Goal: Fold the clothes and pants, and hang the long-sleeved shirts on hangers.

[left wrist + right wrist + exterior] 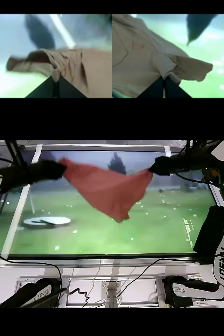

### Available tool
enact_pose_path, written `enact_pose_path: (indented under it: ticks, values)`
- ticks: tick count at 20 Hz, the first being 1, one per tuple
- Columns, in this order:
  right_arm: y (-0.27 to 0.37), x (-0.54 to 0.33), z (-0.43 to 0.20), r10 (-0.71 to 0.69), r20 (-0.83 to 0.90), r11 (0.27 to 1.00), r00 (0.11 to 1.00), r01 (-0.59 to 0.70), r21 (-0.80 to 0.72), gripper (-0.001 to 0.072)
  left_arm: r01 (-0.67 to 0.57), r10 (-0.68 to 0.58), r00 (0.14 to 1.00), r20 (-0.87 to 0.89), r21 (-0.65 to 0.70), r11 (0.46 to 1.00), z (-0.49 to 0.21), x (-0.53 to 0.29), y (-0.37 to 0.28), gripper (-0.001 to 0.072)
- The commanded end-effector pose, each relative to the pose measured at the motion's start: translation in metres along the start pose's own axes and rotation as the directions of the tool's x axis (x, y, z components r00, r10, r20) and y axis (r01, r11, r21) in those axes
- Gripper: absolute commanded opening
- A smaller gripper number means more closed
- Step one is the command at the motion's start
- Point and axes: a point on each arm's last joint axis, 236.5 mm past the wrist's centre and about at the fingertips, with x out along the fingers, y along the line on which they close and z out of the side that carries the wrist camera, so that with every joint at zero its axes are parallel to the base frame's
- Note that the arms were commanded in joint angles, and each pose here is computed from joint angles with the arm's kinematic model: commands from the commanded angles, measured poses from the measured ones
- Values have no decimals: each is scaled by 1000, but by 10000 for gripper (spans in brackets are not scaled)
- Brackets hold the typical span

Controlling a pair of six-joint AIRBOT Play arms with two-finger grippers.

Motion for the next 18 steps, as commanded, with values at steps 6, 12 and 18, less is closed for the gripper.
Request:
enact_pose_path:
  ticks: [6, 12, 18]
  values:
    - [26, 51, -145, 25, -521, 999, 853, -43, -22, 9, -190, 207, 667, -716, 104, 976, -221, -40, 69, 22]
    - [49, 73, -287, 74, -830, 996, 553, -88, 30, 10, -183, 107, 493, -864, 17, 983, -309, -53, 58, 33]
    - [55, 96, -311, 32, -828, 993, 559, -114, -38, 691, -187, 119, 513, -850, 24, 982, -307, -48, 61, 709]
